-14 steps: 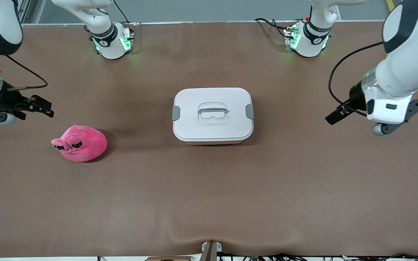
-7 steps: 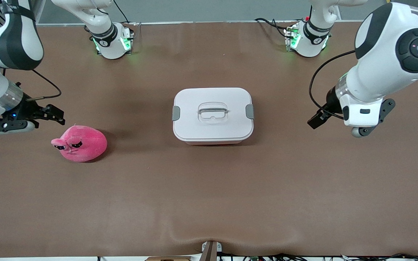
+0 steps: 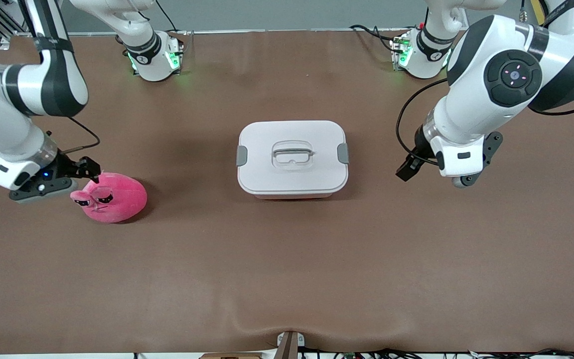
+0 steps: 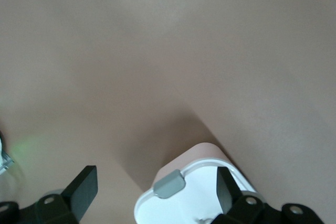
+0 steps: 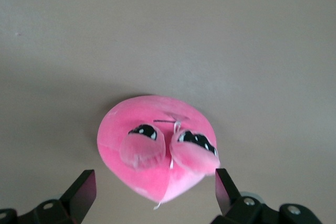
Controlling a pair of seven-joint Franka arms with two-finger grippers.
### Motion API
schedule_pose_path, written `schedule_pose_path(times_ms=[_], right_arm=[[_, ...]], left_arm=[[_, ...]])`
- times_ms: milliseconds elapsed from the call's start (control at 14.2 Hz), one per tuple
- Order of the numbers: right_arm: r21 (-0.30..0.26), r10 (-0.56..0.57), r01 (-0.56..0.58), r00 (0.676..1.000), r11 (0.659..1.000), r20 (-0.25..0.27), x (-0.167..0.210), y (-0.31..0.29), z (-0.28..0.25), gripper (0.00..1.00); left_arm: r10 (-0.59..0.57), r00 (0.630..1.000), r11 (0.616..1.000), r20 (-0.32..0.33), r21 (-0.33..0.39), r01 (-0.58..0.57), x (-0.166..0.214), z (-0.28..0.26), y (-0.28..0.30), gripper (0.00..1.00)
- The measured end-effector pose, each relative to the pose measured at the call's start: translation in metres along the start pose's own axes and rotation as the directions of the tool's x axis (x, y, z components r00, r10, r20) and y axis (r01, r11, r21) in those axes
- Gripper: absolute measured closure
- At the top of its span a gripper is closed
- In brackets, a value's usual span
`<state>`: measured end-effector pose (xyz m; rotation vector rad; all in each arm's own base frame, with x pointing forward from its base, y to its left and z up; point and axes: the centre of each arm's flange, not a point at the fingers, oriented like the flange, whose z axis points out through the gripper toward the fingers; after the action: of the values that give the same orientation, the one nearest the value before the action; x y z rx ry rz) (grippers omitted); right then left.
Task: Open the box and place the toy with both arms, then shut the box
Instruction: 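Reach the right gripper to the pink toy while the left gripper reaches the lid, then grasp the lid handle with the left gripper while the right gripper grasps the toy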
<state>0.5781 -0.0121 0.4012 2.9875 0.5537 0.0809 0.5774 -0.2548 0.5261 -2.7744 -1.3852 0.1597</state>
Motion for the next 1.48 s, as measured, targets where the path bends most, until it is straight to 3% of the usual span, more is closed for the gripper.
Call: schedule_pose_path(times_ms=[351,1476], right_arm=[[0.018,-0.120,0.120,0.992,0.993,0.039,0.005,-0.007,0.033,0.00],[0.040,-0.171,0.168,0.982,0.985,0.075,0.006,-0.026,0.074,0.00]], left_arm=[[-0.105,0.994,0.994,0.001,-0.027,0.105,-0.047,0.024,0.028,0.00],[-0.326,0.945,0.944,0.032,-0.046,0.328,-0.147,0.096,0.075,0.00]])
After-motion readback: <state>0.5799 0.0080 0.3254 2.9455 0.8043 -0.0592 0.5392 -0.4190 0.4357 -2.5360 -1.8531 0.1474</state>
